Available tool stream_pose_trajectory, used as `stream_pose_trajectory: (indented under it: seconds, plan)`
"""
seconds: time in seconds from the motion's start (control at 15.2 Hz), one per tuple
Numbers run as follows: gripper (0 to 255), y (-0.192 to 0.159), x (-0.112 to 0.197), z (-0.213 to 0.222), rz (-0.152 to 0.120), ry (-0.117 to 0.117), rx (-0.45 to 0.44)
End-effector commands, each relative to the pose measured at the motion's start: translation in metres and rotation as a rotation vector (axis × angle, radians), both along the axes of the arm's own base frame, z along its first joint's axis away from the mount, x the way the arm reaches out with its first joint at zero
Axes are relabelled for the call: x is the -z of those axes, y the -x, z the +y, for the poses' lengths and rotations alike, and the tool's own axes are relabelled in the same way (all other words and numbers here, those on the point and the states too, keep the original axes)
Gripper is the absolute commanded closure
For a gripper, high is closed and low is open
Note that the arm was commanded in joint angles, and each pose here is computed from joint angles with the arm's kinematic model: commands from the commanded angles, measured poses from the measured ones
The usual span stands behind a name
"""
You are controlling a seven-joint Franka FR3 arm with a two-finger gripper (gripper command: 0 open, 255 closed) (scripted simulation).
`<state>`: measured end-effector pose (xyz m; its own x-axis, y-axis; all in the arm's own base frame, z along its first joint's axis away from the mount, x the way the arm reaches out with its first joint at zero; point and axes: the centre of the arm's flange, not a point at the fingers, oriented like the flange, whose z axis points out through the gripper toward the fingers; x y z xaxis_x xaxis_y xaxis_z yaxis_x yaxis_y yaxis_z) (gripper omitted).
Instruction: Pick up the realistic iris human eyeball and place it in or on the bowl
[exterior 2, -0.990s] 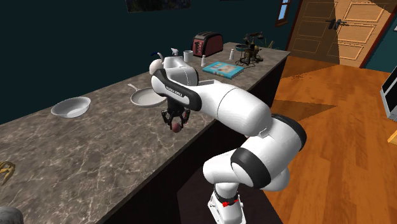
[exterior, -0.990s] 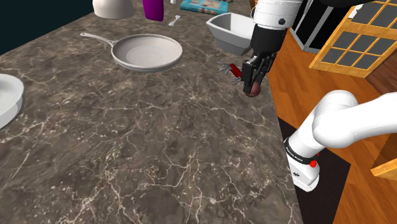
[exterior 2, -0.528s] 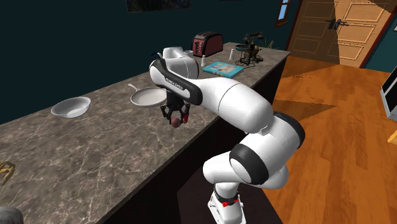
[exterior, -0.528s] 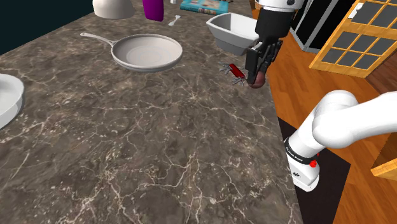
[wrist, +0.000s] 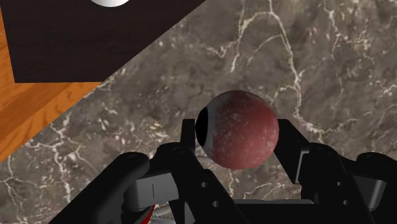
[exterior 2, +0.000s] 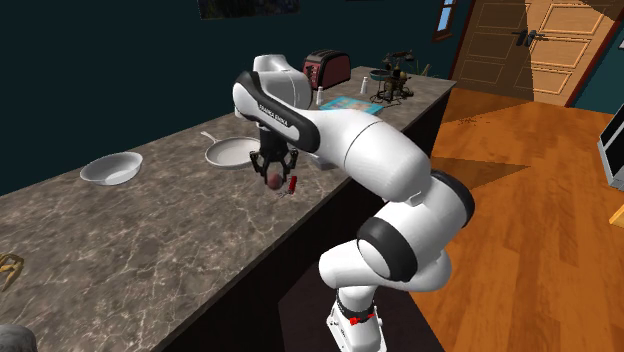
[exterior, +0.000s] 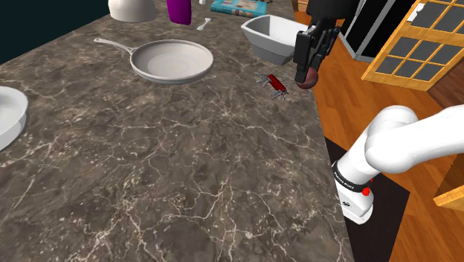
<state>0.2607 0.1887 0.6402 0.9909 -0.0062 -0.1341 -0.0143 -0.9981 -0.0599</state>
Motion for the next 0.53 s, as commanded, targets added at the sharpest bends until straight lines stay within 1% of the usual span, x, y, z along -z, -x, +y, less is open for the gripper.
stream_pose_trajectory:
  seconds: [0.0,0.46]
  plan:
    - [255,0.0,-0.01,-0.001,0.0,0.0,0.0]
    - [255,0.0,-0.047,-0.001,0.0,0.0,0.0]
